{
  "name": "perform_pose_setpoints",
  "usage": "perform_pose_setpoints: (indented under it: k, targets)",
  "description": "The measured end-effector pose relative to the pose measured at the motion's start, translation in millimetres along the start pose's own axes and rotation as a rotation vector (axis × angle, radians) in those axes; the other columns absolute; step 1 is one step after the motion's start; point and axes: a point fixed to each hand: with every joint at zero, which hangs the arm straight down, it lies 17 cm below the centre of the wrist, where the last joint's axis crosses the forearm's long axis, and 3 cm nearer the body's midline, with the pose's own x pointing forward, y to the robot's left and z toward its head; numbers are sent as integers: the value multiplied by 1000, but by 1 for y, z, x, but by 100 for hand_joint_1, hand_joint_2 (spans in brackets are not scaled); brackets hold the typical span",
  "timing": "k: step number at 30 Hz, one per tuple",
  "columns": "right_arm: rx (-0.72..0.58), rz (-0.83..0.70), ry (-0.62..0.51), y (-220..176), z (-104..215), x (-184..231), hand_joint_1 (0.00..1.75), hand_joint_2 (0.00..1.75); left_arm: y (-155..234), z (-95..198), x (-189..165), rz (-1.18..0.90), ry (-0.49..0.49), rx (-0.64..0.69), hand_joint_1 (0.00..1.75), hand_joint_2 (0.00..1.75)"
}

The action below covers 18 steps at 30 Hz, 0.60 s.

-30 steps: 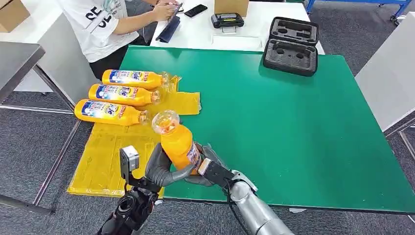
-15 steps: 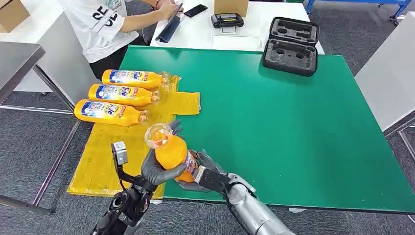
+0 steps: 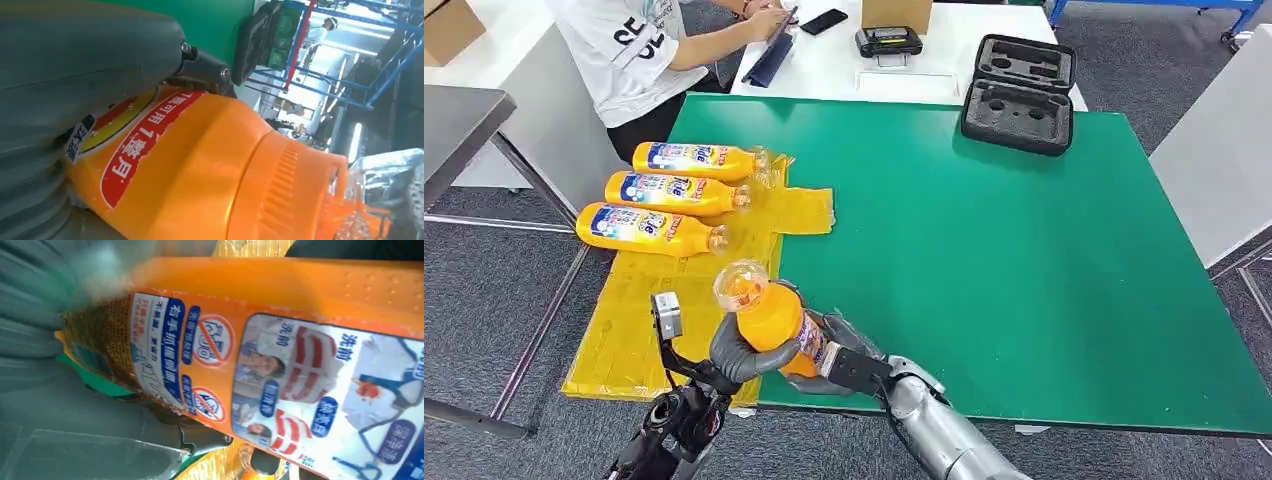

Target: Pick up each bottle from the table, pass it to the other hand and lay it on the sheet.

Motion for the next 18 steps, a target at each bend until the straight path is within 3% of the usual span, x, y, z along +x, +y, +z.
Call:
perform_pose_setpoints:
  k: [5,6,7,18]
  targets:
    - [4,0,7,1,1,-2,169,175,-1,-1,-6,-55,23,-6,175,175]
    - [5,0,9,2,1,-2,129,175,-1,-1,-6,-58,23,-6,175,175]
    - [6,2,10,2,1,-3,61,175,-1,-1,-7,-61,23,-7,175,175]
    - [-1,13,22,0,0,-5,61,175,0,-2,-7,-89,24,-1,175,175]
